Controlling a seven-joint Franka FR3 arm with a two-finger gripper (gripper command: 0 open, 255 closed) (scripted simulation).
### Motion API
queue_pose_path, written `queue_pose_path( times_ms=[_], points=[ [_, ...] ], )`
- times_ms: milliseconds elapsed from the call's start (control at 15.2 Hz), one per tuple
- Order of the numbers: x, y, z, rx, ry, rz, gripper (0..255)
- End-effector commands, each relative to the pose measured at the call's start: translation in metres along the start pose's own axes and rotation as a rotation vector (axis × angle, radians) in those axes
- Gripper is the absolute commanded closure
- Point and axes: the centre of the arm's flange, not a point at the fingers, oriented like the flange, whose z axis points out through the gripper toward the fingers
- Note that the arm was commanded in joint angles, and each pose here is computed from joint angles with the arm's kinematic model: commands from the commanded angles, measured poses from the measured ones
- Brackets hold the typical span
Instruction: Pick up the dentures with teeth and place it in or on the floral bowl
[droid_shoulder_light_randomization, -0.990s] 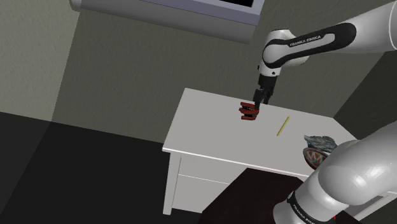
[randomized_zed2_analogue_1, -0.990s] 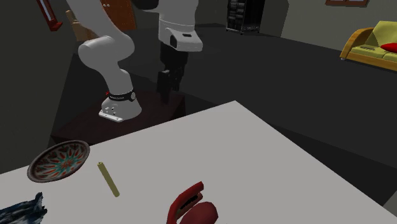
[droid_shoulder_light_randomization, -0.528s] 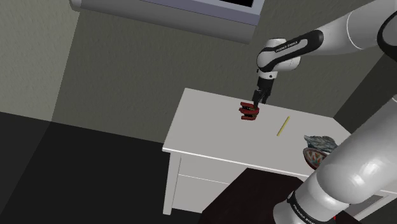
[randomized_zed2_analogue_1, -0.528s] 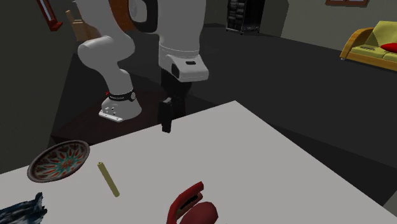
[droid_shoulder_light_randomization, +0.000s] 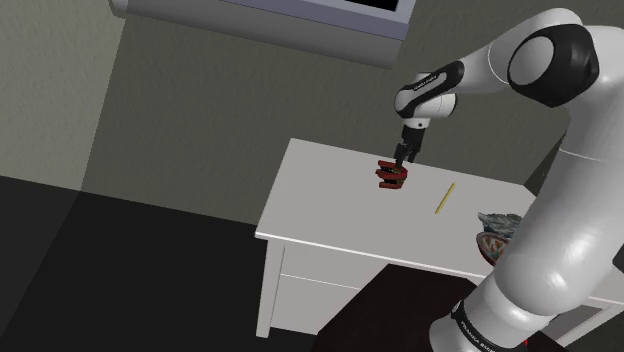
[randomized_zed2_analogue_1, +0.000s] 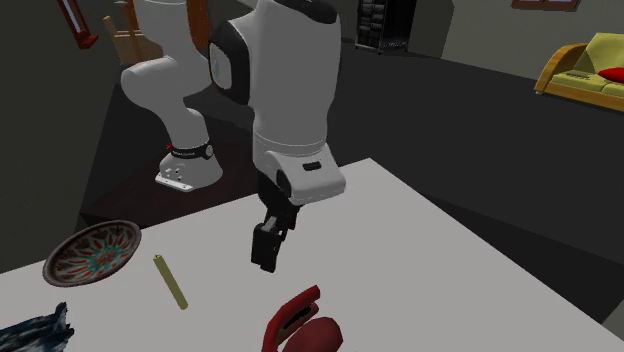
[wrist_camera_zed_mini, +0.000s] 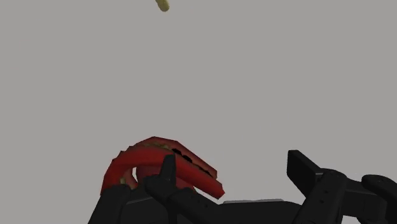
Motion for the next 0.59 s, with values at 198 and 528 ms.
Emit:
queue_pose_path(
  times_ms=[198, 528],
  points=[
    [0.033, 0.053, 0.024, 0.001, 0.015, 0.006, 0],
    [0.062, 0.106, 0.048, 0.003, 0.029, 0.014, 0]
  ],
)
